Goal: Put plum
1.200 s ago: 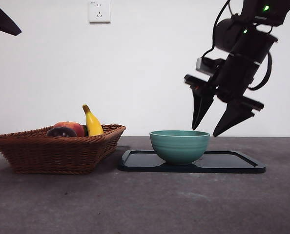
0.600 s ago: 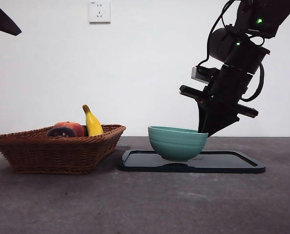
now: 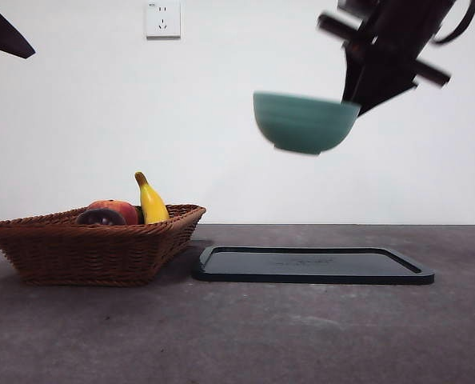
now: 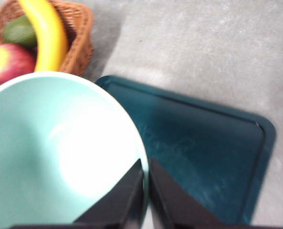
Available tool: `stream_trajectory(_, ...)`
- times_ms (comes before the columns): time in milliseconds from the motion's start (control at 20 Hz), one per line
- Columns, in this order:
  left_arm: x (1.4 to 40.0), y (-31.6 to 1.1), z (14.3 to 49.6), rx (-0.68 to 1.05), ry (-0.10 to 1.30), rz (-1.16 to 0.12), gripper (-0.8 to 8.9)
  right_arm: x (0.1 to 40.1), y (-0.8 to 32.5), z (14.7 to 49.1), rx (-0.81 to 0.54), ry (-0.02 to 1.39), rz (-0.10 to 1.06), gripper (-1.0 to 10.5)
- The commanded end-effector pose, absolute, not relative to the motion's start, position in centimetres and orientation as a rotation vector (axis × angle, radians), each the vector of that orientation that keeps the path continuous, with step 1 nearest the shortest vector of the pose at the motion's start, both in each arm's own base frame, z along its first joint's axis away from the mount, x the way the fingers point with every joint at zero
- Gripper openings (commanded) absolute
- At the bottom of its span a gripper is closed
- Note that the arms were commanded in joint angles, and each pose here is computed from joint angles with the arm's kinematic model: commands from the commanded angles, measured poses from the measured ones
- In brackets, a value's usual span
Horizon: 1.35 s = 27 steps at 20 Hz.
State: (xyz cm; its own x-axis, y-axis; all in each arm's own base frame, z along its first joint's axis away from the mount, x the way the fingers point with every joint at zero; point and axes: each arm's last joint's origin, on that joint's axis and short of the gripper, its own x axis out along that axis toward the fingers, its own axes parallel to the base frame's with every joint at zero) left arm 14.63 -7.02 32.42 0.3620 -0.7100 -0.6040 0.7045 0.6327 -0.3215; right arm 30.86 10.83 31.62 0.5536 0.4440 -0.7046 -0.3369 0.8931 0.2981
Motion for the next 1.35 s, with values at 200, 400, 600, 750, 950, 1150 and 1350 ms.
stream_trajectory(200, 14.7, -7.1, 33.0, 0.013, 0.748, -0.927, 4.37, 26.0, 10.1, 35.6, 0.076, 0.826, 0.518, 0.1)
stream_trajectory(400, 14.7, -7.1, 33.0, 0.013, 0.748, -0.927, 4.37, 22.7, 9.9, 36.2, 0.060, 0.804, 0.550, 0.1)
stream_trajectory(600, 14.7, -7.1, 33.0, 0.013, 0.748, -0.927, 4.37, 20.7, 10.1, 33.9, 0.027, 0.840, 0.553, 0.1)
stream_trajectory(750, 14.7, -7.1, 33.0, 0.013, 0.748, -0.927, 4.37, 20.3, 10.9, 30.9, 0.010, 0.898, 0.573, 0.1)
stream_trajectory(950, 14.7, -7.1, 33.0, 0.013, 0.748, -0.927, 4.37, 19.9, 12.1, 26.9, 0.026, 0.923, 0.595, 0.1)
stream_trajectory(1150, 14.7, -7.1, 33.0, 0.013, 0.749, -0.927, 4.37, 19.8, 13.1, 23.6, 0.005, 0.971, 0.588, 0.1)
stream_trajectory(1350, 14.7, -7.1, 33.0, 0.013, 0.749, -0.927, 4.37, 20.2, 14.3, 21.9, -0.051, 1.020, 0.571, 0.1)
